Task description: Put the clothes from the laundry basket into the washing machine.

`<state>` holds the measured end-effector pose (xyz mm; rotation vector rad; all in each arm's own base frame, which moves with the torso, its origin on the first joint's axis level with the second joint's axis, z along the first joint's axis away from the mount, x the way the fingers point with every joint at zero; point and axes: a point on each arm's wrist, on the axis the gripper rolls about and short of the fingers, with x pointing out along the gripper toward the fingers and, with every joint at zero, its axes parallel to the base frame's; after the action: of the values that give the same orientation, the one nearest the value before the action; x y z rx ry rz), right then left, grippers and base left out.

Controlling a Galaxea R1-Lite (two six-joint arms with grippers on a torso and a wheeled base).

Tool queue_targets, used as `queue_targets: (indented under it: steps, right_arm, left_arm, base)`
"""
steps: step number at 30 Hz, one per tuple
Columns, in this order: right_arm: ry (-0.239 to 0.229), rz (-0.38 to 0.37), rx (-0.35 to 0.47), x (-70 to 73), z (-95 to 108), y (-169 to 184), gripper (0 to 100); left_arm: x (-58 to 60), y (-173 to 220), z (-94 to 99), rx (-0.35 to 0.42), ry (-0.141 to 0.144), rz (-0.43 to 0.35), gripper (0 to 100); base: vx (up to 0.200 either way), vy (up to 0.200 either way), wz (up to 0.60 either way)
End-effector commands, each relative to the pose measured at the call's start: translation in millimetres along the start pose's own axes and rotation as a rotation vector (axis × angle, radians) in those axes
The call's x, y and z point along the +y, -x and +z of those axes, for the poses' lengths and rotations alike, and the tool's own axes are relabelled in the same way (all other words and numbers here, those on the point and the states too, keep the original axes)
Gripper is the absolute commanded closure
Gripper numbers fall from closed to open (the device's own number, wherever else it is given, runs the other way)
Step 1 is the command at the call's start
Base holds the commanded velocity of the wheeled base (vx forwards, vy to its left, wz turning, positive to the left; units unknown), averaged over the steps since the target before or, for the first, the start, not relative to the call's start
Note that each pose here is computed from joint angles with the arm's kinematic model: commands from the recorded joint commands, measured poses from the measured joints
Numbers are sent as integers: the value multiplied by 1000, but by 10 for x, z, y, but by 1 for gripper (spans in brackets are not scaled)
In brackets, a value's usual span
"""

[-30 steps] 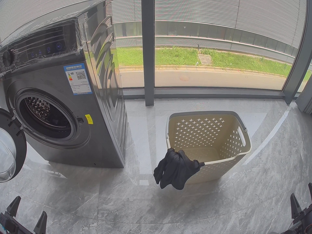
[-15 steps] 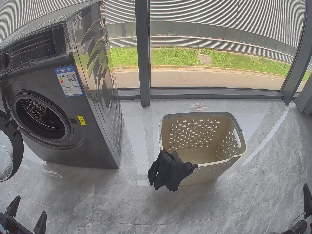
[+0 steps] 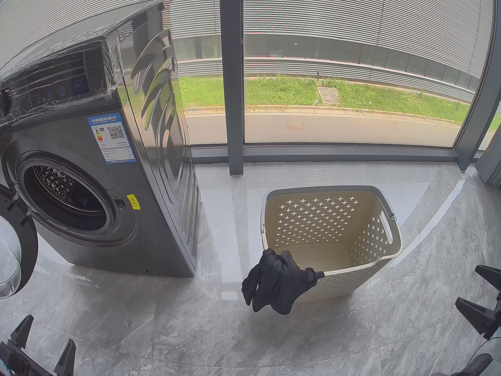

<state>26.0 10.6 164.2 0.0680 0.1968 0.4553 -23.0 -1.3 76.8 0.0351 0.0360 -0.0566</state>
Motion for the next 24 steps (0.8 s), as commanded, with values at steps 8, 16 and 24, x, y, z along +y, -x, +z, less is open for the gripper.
queue_targets:
  steps: [8, 16, 24]
  right_arm:
    - [-63, 208, 460, -59, -49, -1205, 0]
    - [-107, 187, 477, -156, -216, -1830, 0]
    - [-116, 177, 494, -233, -476, -2228, 0]
  left_arm:
    - [-2, -3, -52, 1, -4, 2, 0]
    - [-2, -3, -52, 1, -1, 2, 0]
    - [-2, -3, -52, 1, -2, 1, 0]
  base:
    - [0, 0, 0]
    - [0, 0, 0]
    - [0, 0, 0]
